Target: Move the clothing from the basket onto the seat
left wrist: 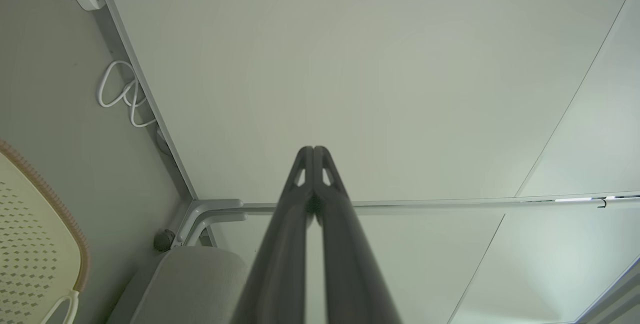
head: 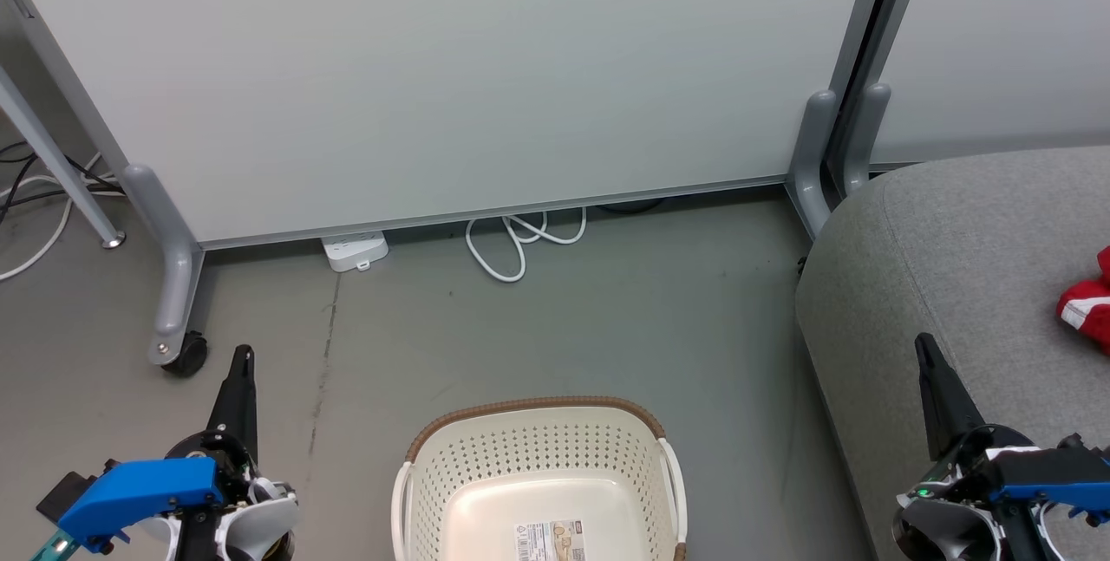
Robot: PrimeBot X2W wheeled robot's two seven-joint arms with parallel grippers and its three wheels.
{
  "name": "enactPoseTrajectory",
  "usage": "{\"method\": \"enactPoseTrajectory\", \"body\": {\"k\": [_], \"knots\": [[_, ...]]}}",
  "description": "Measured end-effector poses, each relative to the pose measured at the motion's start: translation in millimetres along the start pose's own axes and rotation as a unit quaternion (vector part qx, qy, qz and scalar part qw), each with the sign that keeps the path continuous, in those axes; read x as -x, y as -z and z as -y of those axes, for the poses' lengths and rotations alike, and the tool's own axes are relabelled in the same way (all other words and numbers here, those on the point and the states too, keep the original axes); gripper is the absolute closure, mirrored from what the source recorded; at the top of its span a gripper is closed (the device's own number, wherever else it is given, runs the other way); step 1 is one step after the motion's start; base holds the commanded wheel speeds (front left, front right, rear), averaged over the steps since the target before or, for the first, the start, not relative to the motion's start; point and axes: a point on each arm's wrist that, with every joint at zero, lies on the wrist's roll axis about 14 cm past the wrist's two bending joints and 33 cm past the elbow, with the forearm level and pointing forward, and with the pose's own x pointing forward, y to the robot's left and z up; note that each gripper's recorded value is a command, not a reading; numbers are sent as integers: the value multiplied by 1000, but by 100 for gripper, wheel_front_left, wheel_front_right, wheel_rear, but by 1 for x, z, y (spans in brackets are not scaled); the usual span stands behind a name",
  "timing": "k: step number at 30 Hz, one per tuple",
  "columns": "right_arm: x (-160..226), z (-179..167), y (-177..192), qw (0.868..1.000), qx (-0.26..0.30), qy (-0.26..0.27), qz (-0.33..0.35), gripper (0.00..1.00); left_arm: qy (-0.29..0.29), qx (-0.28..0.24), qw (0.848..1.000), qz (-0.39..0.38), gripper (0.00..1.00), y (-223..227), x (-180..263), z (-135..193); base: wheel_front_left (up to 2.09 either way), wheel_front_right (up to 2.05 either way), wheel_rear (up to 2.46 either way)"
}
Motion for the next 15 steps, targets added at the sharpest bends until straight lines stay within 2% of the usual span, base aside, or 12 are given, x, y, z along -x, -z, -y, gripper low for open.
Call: {"method": "enactPoseTrajectory", "body": {"k": [15], "knots": [[0, 0, 0, 1000, -3, -1, 0, 100, 2, 3, 1000, 0, 100, 0, 0, 1, 0, 0, 0]]}}
